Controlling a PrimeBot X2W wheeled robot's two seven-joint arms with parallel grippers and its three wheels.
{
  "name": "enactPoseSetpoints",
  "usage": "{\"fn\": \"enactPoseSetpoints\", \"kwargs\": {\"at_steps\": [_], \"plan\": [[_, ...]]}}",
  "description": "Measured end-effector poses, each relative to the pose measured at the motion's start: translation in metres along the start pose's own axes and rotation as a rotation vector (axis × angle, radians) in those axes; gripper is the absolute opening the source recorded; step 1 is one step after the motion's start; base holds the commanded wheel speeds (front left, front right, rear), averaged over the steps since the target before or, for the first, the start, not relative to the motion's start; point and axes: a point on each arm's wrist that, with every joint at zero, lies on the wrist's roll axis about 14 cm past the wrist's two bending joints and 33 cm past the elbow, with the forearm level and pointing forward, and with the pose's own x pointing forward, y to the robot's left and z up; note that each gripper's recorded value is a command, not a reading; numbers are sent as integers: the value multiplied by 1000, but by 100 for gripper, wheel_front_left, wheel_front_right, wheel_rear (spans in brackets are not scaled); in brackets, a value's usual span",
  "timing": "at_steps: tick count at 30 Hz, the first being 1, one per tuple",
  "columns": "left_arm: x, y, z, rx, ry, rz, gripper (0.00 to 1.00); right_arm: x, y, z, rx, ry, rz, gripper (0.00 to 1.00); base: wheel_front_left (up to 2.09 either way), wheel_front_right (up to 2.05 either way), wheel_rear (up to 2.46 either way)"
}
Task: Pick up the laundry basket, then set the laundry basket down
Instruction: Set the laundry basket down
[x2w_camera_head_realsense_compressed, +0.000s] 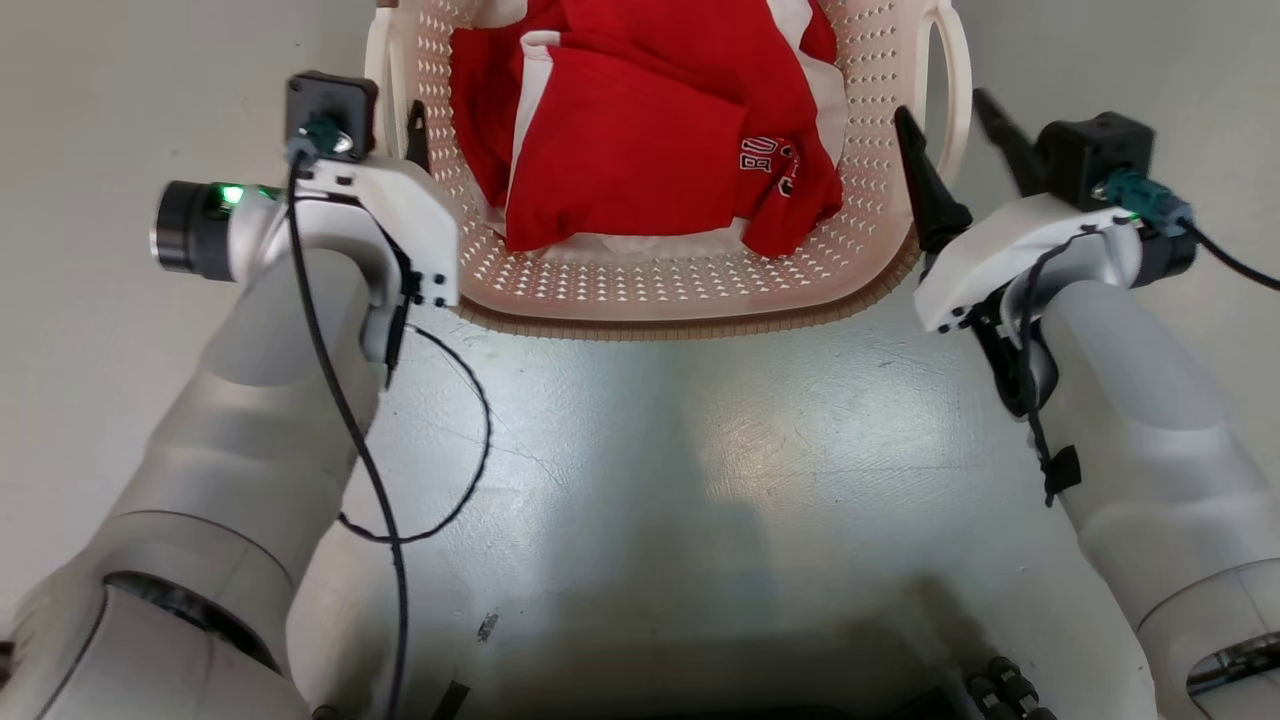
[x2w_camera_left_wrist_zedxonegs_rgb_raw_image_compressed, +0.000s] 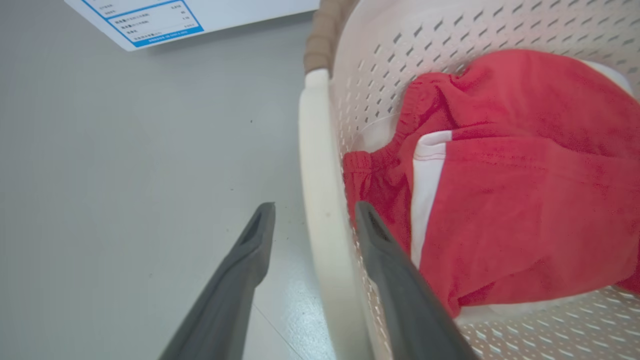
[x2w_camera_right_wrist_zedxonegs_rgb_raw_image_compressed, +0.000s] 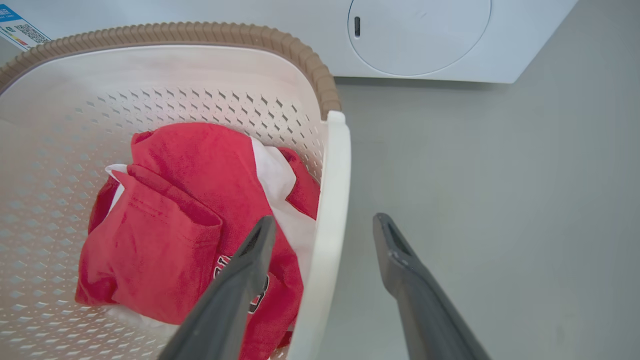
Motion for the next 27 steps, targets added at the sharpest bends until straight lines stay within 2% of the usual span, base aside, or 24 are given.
{"fn": "enactPoseSetpoints", "kwargs": {"at_steps": [6, 14, 20, 27], "plan": [[-1, 9, 1, 2, 3, 22, 100, 0, -4, 12, -16, -35, -18, 100, 0, 0, 0], [-12, 11, 26, -8, -45, 31, 100, -19, -7, 20, -15, -59, -50, 100, 0, 0, 0], [-33, 6, 41, -55, -87, 24, 100, -37, -5, 40, -41, -101, -58, 100, 0, 0, 0], [-73, 5, 74, -127, -197, 33, 100, -70, -3, 80, -66, -202, -71, 100, 0, 0, 0]]}}
